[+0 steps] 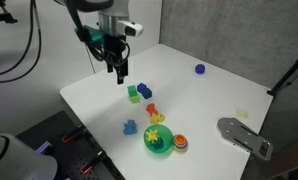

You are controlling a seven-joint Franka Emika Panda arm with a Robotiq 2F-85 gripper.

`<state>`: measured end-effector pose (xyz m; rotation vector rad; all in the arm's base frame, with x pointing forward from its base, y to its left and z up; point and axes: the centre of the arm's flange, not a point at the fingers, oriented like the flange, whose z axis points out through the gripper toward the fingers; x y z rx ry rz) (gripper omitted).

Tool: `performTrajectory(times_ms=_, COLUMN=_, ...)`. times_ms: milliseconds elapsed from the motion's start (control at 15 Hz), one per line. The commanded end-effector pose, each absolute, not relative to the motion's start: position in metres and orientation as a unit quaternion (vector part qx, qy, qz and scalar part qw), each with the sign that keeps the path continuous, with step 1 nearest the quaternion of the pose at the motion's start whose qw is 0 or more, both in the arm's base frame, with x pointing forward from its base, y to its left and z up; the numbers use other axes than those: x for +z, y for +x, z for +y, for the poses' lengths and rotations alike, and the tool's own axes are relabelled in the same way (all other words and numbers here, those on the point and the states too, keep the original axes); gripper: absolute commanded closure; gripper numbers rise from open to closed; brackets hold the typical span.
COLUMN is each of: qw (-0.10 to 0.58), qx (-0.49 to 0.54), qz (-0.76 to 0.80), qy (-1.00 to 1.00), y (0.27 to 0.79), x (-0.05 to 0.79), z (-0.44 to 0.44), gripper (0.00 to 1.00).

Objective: Pick up the yellow toy on the right and put it in the green bowl

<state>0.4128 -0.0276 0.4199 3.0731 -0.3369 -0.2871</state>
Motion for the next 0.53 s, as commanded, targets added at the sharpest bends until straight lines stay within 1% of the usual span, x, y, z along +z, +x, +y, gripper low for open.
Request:
performTrajectory(times_ms=0, qw=0.034, qx=-0.079, qz=-0.065, qy=0.994, y=0.4, x=0.469, z=-0.002, gripper=0.0)
performTrajectory(times_ms=200, qw=0.036, qx=-0.066, qz=-0.047, qy=0.996, y=0.39, x=0.487, z=0.008, gripper=0.0)
performTrajectory(times_ms=467, qw=0.03, qx=-0.064, qz=-0.058, qy=0.996, y=0.391, x=0.478, z=0.01, gripper=0.0)
